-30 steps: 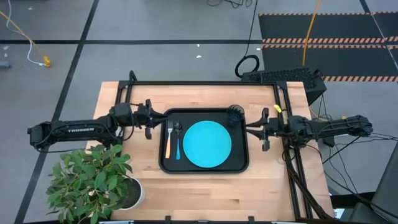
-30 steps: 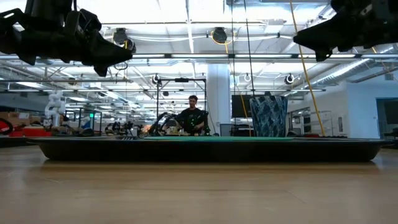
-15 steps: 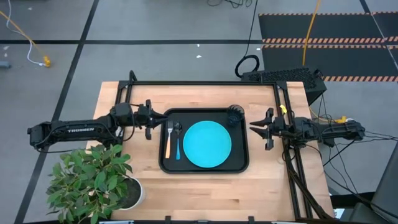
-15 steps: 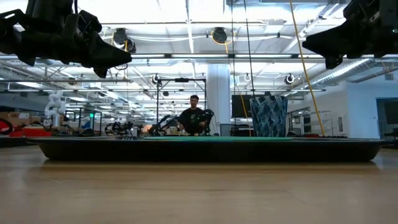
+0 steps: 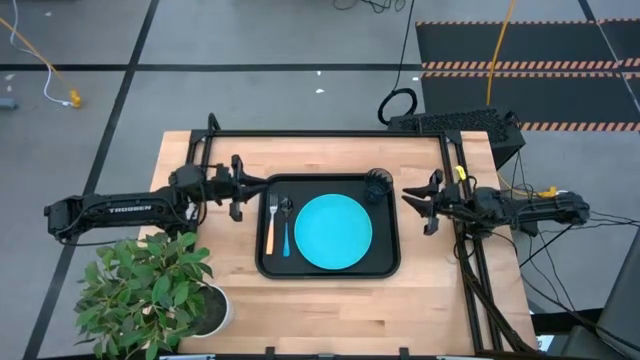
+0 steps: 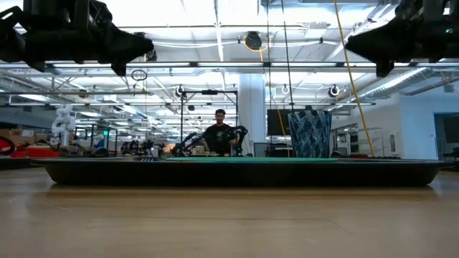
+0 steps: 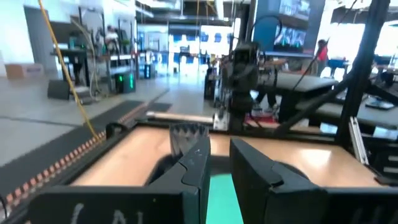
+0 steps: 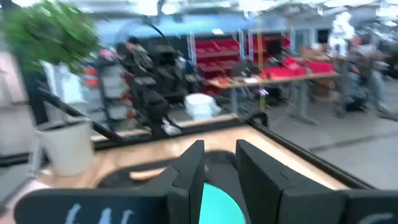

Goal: Pick and place plate/cup/fork/spoon on tray
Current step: Adjust the blue plate on the black serving tray

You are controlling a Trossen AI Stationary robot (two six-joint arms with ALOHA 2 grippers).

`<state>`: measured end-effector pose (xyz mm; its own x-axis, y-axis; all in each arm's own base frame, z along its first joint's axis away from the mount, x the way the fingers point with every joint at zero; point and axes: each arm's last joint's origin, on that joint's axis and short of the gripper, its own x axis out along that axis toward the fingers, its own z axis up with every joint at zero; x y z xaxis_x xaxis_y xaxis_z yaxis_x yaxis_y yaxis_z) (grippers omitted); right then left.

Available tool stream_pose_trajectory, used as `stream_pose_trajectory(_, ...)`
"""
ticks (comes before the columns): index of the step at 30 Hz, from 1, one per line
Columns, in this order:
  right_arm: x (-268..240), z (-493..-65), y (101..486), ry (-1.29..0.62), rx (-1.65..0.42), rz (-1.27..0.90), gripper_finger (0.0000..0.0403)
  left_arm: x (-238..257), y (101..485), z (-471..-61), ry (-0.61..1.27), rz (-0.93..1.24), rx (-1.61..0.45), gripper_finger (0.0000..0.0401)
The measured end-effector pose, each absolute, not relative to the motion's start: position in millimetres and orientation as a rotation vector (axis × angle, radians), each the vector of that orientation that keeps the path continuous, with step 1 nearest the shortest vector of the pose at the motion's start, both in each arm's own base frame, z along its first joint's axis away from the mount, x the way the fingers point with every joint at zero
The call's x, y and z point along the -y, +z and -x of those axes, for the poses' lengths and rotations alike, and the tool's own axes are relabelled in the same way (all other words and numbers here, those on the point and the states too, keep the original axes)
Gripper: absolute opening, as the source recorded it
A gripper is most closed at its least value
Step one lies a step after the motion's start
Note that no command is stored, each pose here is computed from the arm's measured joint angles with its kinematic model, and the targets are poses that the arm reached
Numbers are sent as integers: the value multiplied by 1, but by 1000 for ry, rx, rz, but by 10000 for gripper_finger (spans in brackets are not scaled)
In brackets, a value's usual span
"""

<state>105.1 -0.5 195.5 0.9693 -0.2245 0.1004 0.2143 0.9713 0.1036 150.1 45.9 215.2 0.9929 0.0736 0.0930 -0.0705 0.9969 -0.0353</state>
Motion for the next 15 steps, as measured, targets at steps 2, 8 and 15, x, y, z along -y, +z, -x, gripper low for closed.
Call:
stream_pose_trajectory(2,1,-110,193,-245,85,-98,86,-47,216,-150,80,24,106,62)
stream_pose_trajectory(8,-1,-135,215,-271,-36,-75,86,-58,214,-146,155,30,79,63)
stream_pose_trajectory(15,-1,-177,220,-380,-347,-14,86,-72,221,-140,95,24,88,62)
